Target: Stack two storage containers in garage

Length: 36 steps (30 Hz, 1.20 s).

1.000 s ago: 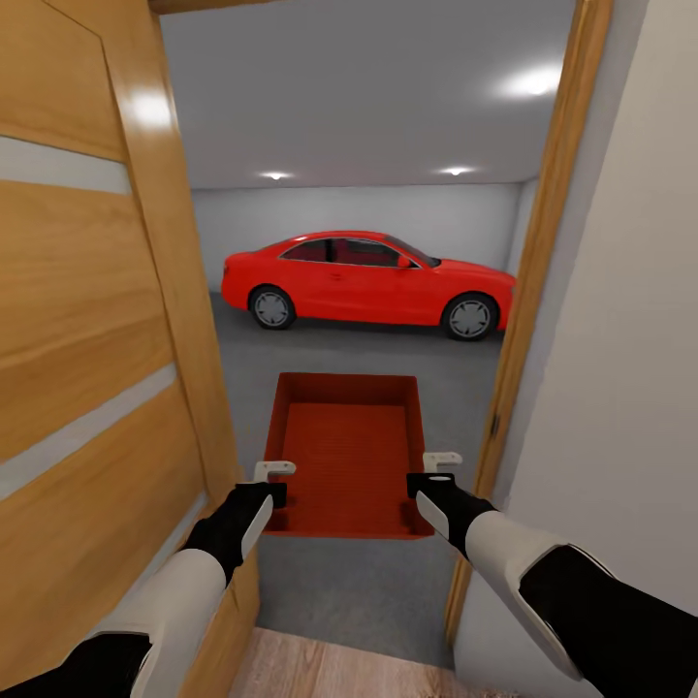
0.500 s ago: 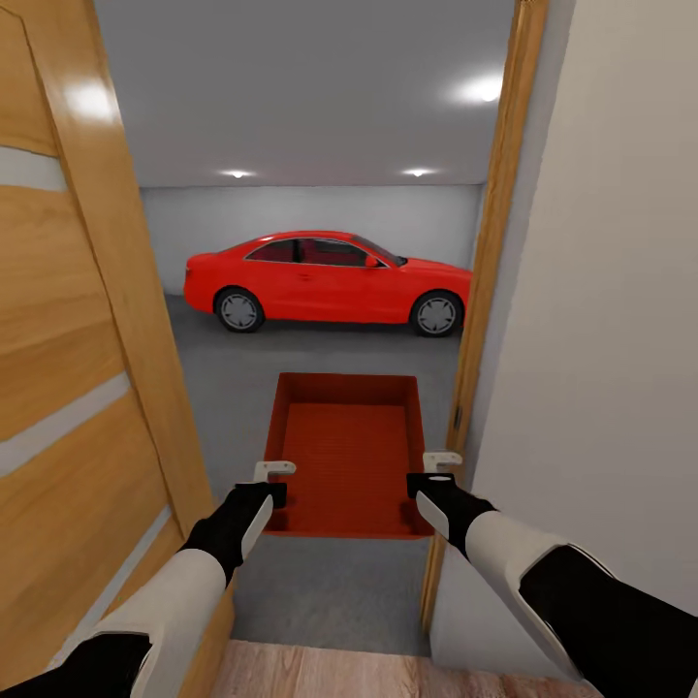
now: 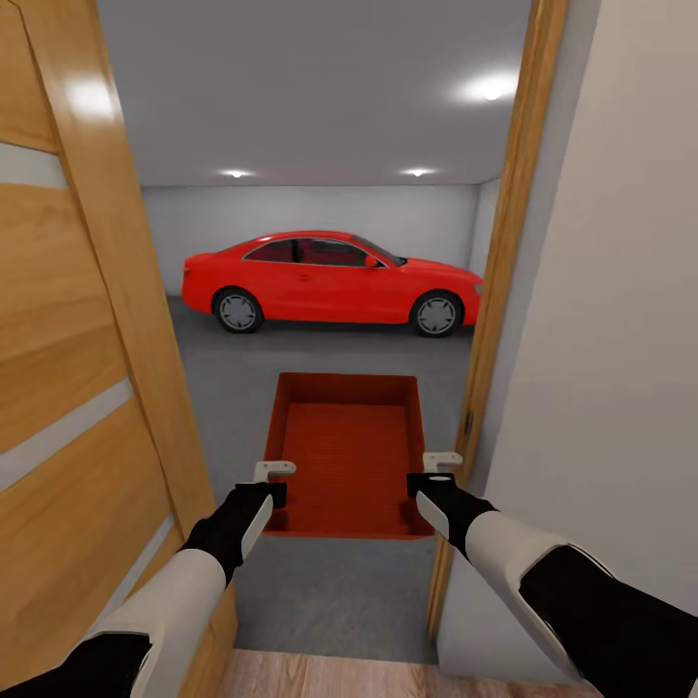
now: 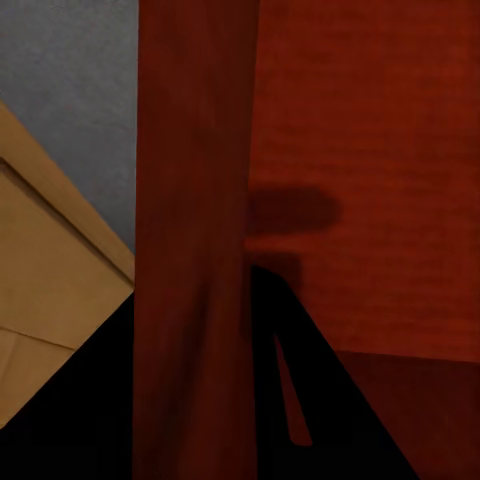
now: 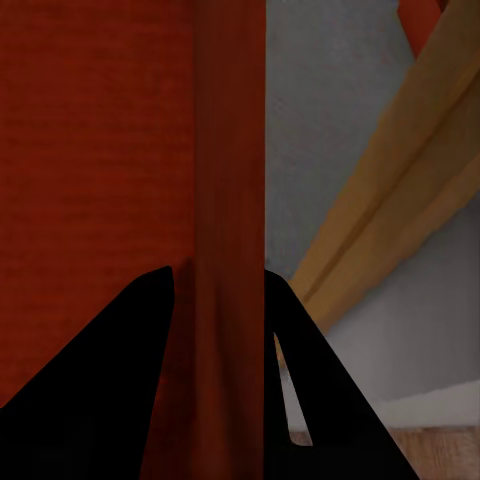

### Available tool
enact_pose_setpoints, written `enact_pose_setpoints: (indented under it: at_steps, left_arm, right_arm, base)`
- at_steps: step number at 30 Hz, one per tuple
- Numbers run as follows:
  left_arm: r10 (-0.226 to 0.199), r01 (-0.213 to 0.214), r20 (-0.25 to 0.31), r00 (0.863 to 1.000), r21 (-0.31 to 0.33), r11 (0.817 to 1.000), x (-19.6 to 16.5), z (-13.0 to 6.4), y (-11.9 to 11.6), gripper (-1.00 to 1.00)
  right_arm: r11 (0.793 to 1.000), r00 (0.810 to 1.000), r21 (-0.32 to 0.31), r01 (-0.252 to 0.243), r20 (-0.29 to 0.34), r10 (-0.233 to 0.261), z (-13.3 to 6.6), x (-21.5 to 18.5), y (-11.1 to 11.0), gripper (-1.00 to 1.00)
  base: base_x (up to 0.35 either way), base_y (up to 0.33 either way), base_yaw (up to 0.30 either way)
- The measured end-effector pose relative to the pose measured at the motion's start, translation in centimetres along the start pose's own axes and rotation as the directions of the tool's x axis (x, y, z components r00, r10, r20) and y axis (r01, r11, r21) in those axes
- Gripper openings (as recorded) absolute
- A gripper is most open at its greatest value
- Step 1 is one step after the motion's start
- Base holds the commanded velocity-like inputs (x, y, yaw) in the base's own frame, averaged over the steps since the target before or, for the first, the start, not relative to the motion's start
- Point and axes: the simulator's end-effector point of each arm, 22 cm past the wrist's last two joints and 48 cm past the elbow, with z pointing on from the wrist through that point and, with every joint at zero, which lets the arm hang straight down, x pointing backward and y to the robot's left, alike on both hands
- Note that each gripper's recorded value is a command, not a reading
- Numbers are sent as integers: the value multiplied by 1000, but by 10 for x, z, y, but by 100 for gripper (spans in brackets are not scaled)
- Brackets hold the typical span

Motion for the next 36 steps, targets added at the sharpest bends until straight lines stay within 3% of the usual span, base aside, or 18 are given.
enact_pose_setpoints:
  at_steps: [12, 23, 36]
  left_arm:
    - [0, 0, 0, 1000, 0, 1000, 0, 0, 0, -100]
    - [1, -1, 0, 1000, 0, 1000, 0, 0, 0, -100]
    - [0, 0, 0, 1000, 0, 1000, 0, 0, 0, -100]
  right_arm:
    - [1000, 1000, 0, 0, 0, 0, 0, 0, 0, -100]
    - [1000, 1000, 0, -1, 0, 1, 0, 0, 0, -100]
    - [1000, 1000, 0, 0, 0, 0, 0, 0, 0, -100]
  base:
    - [0, 0, -7]
    - [0, 0, -166]
    - [110, 176, -4]
